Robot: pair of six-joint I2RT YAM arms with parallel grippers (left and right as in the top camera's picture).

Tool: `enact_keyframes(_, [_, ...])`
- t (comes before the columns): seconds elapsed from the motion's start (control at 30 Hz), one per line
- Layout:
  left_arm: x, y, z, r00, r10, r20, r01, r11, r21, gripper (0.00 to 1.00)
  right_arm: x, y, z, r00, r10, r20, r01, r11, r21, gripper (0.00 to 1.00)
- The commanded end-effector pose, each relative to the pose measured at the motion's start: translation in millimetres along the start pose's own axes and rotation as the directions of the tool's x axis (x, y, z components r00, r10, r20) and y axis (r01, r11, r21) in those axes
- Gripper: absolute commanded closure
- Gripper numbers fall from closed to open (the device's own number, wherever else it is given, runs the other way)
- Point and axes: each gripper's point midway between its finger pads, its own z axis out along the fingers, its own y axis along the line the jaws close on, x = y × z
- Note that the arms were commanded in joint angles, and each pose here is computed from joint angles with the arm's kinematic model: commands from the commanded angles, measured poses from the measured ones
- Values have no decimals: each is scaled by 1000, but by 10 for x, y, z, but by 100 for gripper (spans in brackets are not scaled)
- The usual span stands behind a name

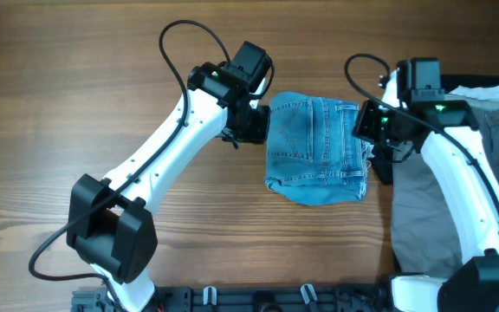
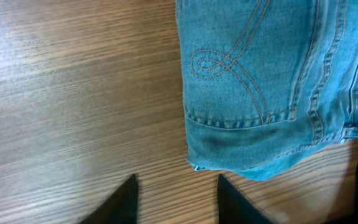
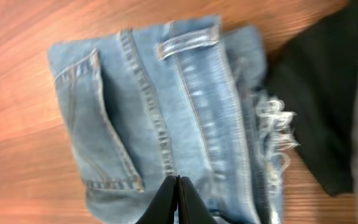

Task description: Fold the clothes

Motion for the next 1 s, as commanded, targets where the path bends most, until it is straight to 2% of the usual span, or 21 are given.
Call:
enact_keyframes(0.0, [-45, -51, 23, 1000, 11, 17, -12, 1000, 21, 60, 403, -175, 499, 988, 54, -143, -48, 998, 50, 96])
enact_keyframes(0.1, [-43, -86, 22, 1000, 13, 14, -14, 999, 41, 48, 850, -668, 944, 933, 264, -244, -207, 950, 234, 96])
enact_keyframes(0.17, [-35, -139, 22, 1000, 17, 9, -18, 998, 67, 46, 1089, -872, 1109, 889, 340, -307, -248, 921, 302, 96])
enact_keyframes(0.2, [-37, -168, 22, 1000, 21, 11, -22, 997, 78, 50, 1177, -947, 1171, 870, 362, -336, -252, 910, 329, 96])
enact_keyframes(0.3, [-19, -371, 85, 999, 50, 11, -51, 988, 148, 81, 1326, -1024, 1272, 837, 385, -389, -248, 900, 357, 96])
enact_keyframes(0.37, [51, -505, 217, 999, 35, -19, -31, 981, 190, 96, 1321, -963, 1278, 839, 360, -409, -238, 918, 318, 96])
enact_keyframes(0.5, [303, -498, 705, 980, -153, -124, 171, 974, 148, 96, 1189, -772, 1234, 865, 274, -420, -206, 958, 201, 95])
enact_keyframes(0.63, [599, -584, 1193, 953, -197, -231, 243, 951, 191, 96, 1047, -673, 1054, 896, 229, -382, -179, 971, 161, 94])
enact_keyframes(0.73, [693, -347, 1456, 924, -297, -243, 323, 943, 76, 94, 993, -620, 953, 909, 214, -358, -175, 975, 140, 93])
enact_keyframes(0.83, [519, 118, 1569, 917, -364, -163, 363, 931, -37, 96, 913, -434, 767, 936, 114, -332, -111, 993, 29, 91])
enact_keyframes(0.97, [-168, 498, 1288, 969, -245, -24, 246, 969, 26, 96, 754, 26, 354, 974, -68, -214, 18, 974, -226, 83])
